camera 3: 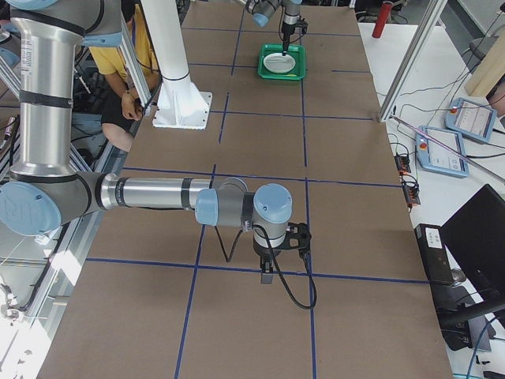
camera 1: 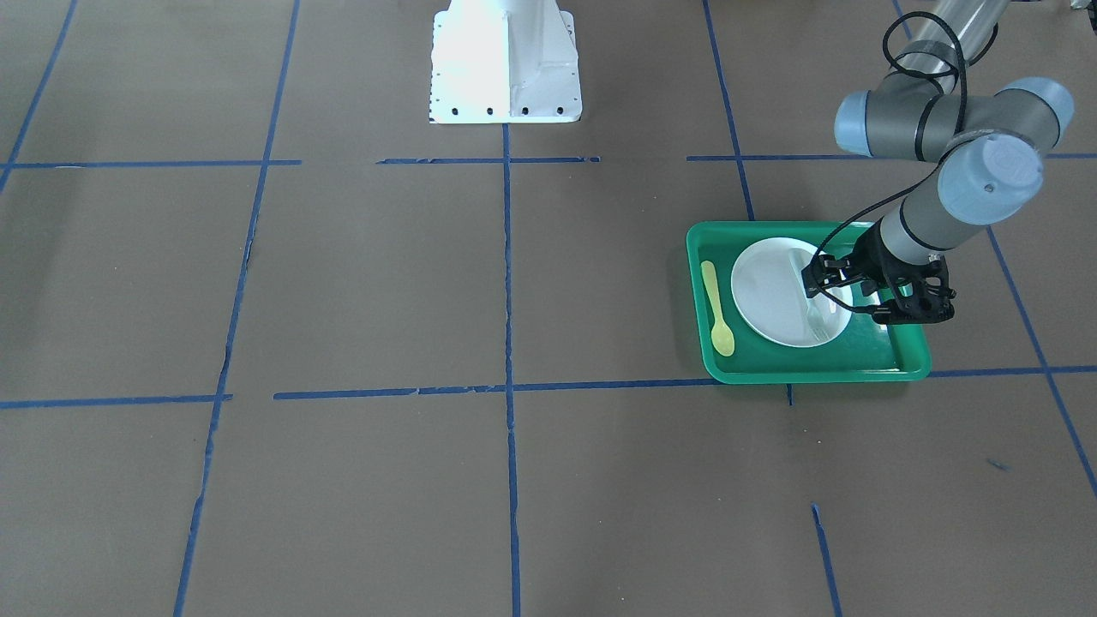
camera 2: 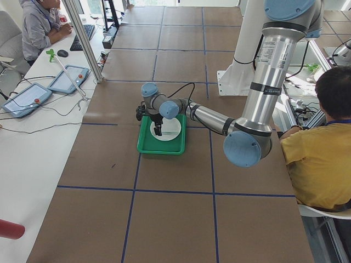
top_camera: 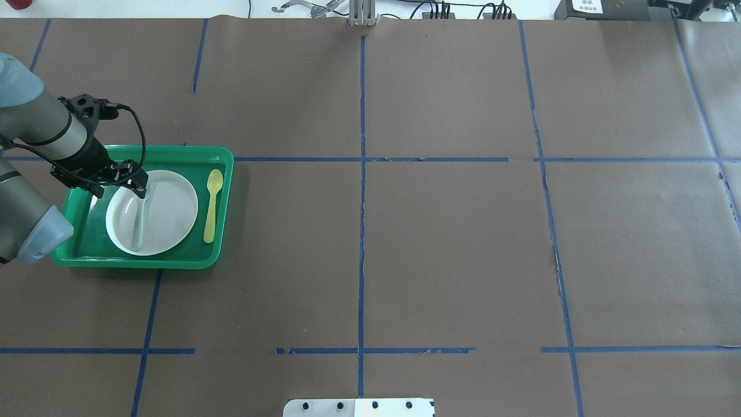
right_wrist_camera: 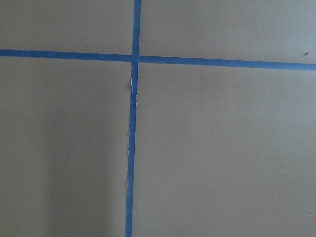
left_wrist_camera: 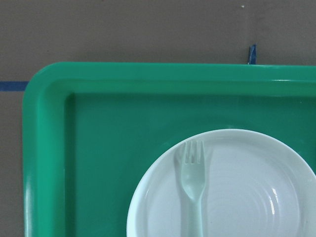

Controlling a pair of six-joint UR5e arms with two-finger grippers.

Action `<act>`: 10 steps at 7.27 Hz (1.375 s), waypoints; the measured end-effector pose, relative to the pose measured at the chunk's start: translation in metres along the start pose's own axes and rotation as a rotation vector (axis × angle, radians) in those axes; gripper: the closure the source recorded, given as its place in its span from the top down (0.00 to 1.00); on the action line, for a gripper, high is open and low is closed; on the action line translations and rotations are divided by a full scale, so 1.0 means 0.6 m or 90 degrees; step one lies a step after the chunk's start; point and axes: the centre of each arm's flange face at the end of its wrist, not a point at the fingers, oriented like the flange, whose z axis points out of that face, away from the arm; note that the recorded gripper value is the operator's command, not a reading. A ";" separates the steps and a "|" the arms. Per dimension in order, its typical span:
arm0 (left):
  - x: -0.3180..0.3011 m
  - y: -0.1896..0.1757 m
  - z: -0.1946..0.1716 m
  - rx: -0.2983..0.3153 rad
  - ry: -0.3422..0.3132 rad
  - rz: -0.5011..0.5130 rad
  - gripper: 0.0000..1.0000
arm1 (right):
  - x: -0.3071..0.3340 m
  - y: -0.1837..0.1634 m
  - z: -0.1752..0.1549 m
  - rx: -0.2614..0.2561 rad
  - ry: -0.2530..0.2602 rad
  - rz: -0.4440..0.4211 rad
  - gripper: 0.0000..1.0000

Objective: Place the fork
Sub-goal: 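Move the left gripper over the white fork on the plate and grasp it, then lift the white fork off the plate and carry it beside the plate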

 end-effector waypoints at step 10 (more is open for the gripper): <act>0.020 0.008 0.066 -0.028 0.003 0.025 0.00 | 0.000 0.000 0.000 0.000 0.000 0.001 1.00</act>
